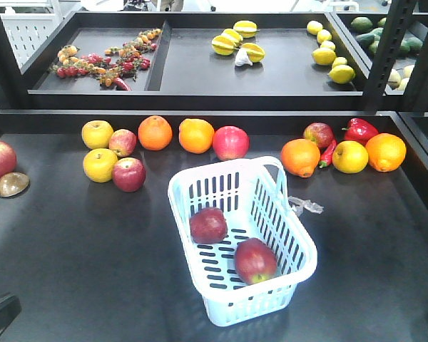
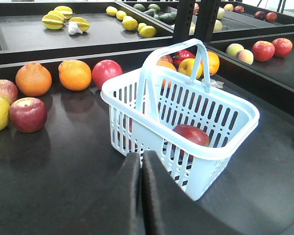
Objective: Pick three apples into basket with both arms
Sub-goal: 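Reach the right gripper down to a third red apple and grasp it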
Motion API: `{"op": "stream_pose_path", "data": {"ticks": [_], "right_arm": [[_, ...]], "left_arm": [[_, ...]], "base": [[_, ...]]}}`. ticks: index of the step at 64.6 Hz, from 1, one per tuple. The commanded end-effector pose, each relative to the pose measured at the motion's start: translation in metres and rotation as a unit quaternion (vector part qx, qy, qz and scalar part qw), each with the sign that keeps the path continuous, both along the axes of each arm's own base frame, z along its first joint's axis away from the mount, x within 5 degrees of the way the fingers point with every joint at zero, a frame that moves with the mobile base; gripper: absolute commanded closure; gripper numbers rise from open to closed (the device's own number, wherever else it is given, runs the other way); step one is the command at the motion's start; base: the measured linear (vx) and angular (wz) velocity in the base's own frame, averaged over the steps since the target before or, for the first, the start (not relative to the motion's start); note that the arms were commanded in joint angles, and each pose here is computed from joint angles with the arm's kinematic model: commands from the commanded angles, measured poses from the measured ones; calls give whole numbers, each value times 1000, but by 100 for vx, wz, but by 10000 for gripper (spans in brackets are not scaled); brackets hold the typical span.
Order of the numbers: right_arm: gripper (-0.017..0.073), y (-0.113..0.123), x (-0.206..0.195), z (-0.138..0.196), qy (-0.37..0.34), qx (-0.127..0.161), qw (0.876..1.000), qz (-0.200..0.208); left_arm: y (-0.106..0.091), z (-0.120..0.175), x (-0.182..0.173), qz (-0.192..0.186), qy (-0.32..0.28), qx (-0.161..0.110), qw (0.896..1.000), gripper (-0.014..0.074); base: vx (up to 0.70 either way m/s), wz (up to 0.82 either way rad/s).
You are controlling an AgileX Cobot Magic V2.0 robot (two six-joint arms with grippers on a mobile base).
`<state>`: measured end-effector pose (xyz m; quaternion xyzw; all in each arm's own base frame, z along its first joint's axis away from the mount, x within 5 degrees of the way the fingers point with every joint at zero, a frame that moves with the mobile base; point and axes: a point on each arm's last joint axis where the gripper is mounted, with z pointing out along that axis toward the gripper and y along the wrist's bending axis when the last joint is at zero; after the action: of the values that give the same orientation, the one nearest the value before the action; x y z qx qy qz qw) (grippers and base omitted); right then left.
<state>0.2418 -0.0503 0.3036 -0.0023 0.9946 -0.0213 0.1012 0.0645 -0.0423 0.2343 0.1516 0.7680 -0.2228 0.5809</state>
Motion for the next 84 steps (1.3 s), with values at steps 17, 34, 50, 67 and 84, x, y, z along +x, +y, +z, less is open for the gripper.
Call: {"op": "stream_pose_path", "data": {"ticks": [17,34,50,67,84], "right_arm": [[284,-23,-13,-6,6,2,998,-58],[-164,-54,-7,-34,65,24,989,-129],[-141,-65,17,-72,90,29,986,-137],[-118,-78,29,-107,126,4,982,-137],[-110,-84,39,-135,139,-2,981,-138]], "left_arm": [[1,12,3,15,-25,-25,999,601],[1,12,3,15,-25,-25,999,601],[1,12,3,15,-25,-25,999,601],[1,12,3,15,-25,-25,999,601],[1,12,3,15,-25,-25,999,600]], "base": [[0,0],[0,0],[0,0],[0,0],[0,0]]}}
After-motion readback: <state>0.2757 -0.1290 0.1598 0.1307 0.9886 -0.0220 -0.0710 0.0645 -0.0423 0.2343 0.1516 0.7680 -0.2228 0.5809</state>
